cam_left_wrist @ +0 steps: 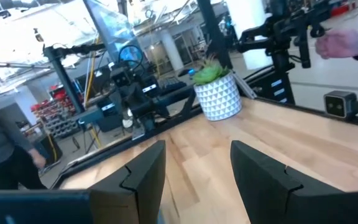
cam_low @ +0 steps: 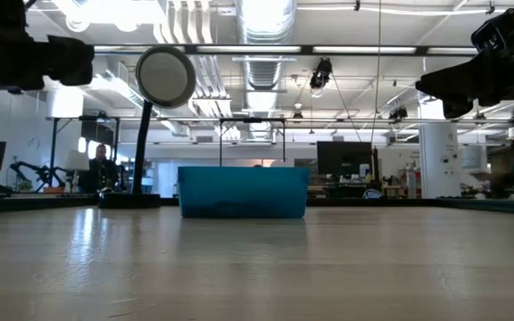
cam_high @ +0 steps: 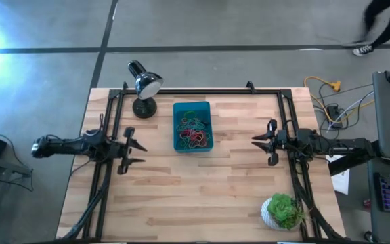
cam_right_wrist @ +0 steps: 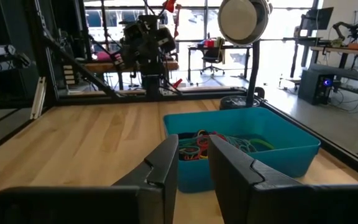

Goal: Pick and place rubber bands into bin
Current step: Return to Home Position

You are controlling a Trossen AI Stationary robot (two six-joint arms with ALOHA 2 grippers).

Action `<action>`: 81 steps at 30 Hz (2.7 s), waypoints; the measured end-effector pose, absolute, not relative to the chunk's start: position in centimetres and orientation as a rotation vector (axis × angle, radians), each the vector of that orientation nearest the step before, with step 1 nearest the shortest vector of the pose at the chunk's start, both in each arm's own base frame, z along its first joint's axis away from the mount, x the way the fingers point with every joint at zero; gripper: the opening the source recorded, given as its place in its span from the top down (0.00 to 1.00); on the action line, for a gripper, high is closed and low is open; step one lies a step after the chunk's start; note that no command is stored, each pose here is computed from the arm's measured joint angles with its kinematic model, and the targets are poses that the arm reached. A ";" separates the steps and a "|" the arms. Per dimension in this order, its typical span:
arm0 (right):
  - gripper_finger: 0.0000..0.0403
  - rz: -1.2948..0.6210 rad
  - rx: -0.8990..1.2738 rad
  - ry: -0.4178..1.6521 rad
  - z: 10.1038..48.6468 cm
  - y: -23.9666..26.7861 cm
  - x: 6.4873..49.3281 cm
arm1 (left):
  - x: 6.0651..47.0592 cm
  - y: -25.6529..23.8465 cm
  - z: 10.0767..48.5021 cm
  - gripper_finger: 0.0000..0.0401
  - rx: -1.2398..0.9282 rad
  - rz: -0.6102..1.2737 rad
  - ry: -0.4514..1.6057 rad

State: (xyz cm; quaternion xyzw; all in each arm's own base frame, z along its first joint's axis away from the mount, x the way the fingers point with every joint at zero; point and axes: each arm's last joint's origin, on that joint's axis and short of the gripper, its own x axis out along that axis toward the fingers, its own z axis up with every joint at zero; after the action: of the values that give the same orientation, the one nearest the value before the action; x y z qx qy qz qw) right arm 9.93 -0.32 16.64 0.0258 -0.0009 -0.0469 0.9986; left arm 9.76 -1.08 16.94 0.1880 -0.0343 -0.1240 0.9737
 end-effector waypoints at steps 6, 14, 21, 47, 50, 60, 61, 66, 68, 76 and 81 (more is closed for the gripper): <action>0.80 -0.094 0.050 -0.002 16.6 -0.3 9.9 | 9.9 -0.8 16.8 0.58 0.387 -0.208 -0.043; 0.80 -0.094 0.051 -0.002 16.6 -0.3 9.9 | 10.3 -0.6 16.1 0.58 0.378 -0.132 0.043; 0.80 -0.094 0.050 -0.002 16.6 -0.3 9.9 | 10.5 -0.5 15.7 0.58 0.428 -0.102 0.087; 0.80 -0.093 0.050 -0.003 16.7 -0.3 9.9 | 10.0 -0.2 16.4 0.58 0.460 0.017 0.025; 0.80 -0.093 0.051 -0.003 16.7 -0.3 9.9 | 10.1 -0.2 16.4 0.58 0.459 0.023 0.030; 0.80 -0.093 0.050 -0.003 16.7 -0.3 9.9 | 10.0 0.5 16.9 0.58 0.183 0.249 -0.008; 0.80 -0.093 0.050 -0.003 16.7 -0.3 9.9 | 10.0 0.5 16.9 0.58 0.183 0.244 -0.009; 0.80 -0.093 0.050 -0.003 16.7 -0.3 9.9 | 10.1 0.2 16.9 0.58 0.185 0.151 -0.013; 0.80 -0.093 0.051 -0.003 16.7 -0.3 9.9 | 10.1 0.1 16.7 0.58 0.187 0.124 0.000; 0.80 -0.093 0.051 -0.003 16.7 -0.3 9.9 | 10.2 0.1 16.6 0.58 0.189 0.117 0.016; 0.80 -0.093 0.051 -0.003 16.7 -0.3 9.9 | 10.2 0.1 16.6 0.58 0.190 0.117 0.017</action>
State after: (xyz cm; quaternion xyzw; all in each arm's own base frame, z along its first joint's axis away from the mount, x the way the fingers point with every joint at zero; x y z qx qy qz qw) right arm 9.92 -0.32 16.67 0.0256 -0.0015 -0.0467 0.9986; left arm 10.18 0.10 16.59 0.0946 0.0087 0.0585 0.9938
